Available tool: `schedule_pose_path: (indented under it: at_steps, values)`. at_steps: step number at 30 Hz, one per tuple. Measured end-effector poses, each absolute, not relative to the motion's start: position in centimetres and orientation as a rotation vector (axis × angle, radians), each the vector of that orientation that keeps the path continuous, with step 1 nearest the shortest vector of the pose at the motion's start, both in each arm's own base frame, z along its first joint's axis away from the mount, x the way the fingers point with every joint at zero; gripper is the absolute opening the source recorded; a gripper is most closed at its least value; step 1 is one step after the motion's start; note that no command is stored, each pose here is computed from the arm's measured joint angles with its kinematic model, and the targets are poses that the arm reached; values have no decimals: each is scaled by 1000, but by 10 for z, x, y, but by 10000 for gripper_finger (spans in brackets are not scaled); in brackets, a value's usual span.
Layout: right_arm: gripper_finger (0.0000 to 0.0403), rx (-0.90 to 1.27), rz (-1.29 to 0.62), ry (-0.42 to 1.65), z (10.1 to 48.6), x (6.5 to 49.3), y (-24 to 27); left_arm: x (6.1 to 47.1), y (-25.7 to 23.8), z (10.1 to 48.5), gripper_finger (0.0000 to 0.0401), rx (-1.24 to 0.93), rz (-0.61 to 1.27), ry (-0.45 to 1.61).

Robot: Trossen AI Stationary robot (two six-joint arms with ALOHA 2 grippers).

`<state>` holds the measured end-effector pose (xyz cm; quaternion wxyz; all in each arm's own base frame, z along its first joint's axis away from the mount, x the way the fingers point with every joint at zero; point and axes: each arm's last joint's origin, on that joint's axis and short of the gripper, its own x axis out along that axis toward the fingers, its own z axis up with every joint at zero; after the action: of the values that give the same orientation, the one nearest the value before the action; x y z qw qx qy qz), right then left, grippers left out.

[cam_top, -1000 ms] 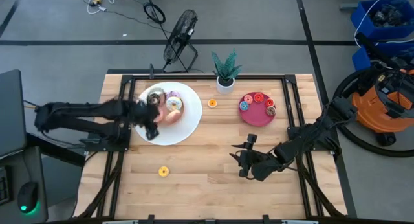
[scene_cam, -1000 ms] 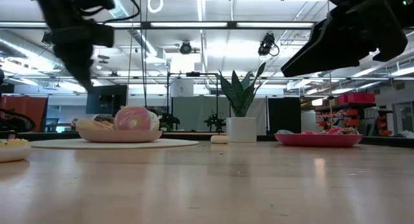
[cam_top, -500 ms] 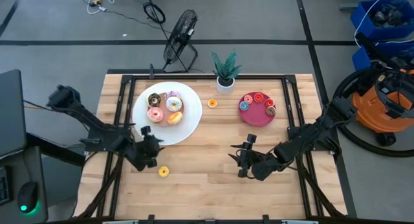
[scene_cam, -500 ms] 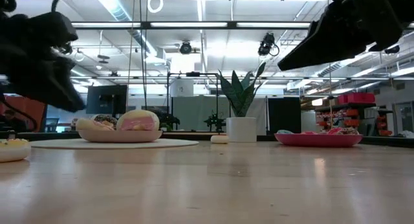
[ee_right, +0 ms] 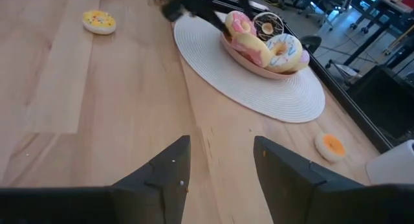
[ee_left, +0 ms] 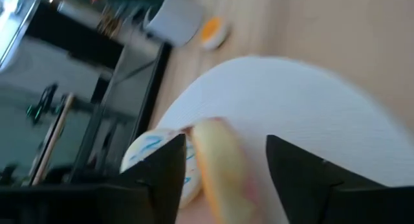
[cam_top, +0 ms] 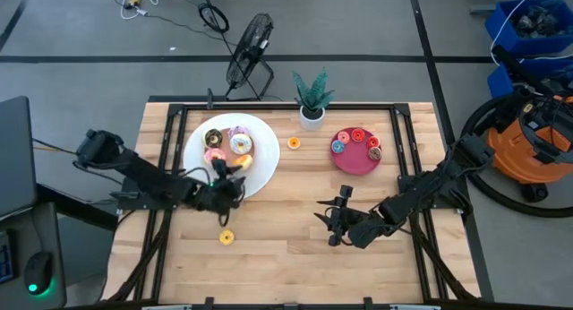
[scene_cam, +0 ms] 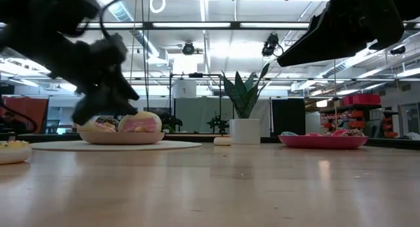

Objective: Pick & Place donuts
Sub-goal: Put the large pink donut on the pink plate

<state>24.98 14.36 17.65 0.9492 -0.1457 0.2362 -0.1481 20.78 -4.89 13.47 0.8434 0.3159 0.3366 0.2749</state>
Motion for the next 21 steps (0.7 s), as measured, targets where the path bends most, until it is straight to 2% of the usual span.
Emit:
schedule_pose_path:
  at_steps: [5,9,14,21]
  values:
    - [178,-304,-301,487,176,249,143,219,-29,132,252,643,670,764]
    - [178,-305,-302,491,176,249,143,222,-20,128,242,620,667,801]
    - [178,-301,-304,493,175,249,143,223,-17,127,169,561,694,788]
    - [178,-303,-304,495,175,249,143,223,-17,129,17,515,714,765]
